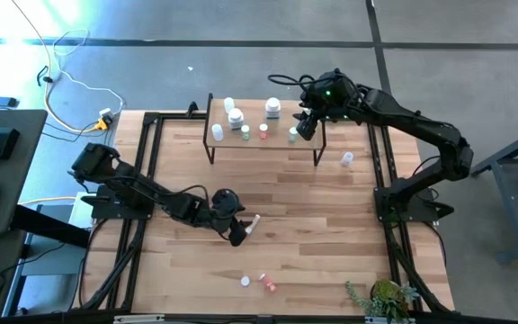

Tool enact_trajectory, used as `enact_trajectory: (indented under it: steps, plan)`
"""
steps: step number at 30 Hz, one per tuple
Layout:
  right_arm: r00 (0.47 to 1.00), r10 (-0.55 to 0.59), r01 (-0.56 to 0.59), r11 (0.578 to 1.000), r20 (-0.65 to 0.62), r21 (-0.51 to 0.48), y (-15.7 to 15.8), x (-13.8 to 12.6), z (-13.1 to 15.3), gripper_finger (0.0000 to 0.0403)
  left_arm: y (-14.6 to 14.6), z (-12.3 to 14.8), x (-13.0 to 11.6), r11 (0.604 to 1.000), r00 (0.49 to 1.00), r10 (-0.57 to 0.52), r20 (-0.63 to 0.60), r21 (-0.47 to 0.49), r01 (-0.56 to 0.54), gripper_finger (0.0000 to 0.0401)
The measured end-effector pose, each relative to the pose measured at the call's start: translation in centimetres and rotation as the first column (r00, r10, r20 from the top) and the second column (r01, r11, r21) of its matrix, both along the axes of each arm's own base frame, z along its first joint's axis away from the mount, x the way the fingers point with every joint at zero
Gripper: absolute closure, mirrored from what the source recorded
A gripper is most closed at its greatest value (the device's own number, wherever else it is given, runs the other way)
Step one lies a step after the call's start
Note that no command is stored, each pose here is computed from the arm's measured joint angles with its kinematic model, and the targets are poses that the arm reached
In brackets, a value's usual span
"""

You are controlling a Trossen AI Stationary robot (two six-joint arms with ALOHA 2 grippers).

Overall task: Pick and place medicine bottles onto shelf by color
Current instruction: Put the white yellow pill bottle on the shelf

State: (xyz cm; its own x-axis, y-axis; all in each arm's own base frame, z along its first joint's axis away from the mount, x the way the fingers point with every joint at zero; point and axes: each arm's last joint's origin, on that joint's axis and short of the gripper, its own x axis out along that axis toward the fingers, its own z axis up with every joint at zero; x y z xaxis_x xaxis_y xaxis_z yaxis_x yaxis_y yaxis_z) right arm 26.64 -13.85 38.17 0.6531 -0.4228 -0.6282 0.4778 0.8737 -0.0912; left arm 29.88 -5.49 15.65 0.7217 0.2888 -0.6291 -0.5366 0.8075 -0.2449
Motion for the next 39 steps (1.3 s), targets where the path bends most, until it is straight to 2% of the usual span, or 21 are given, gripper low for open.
enact_trajectory:
  steps: [14,22,29,33,39]
  plan:
    - [1.0,0.0,0.0,1.0,-0.006,0.003,0.0,0.0,-0.1,0.0219,-0.6,-2.9,2.1,0.999,0.999,-0.035,-0.029,-0.015,0.034,0.0135]
    - [1.0,0.0,0.0,1.0,-0.006,0.004,0.0,0.0,-0.1,0.0219,-0.9,-4.4,3.3,0.999,0.981,-0.038,-0.188,0.023,0.043,0.0135]
    - [1.0,0.0,0.0,1.0,-0.013,0.007,0.1,-0.1,-0.1,0.0219,-0.8,-4.7,3.2,0.999,0.955,-0.013,-0.295,0.041,0.027,0.0136]
    - [1.0,-0.006,0.006,1.0,-0.014,0.017,0.1,-0.1,-0.2,0.0219,-0.8,-4.7,3.2,0.998,0.951,-0.021,-0.309,0.052,0.039,0.0153]
    - [1.0,-0.011,0.012,1.0,-0.019,0.026,0.1,-0.2,-0.2,0.0219,-0.8,-4.8,3.1,0.994,0.94,-0.065,-0.334,0.065,0.092,0.0211]
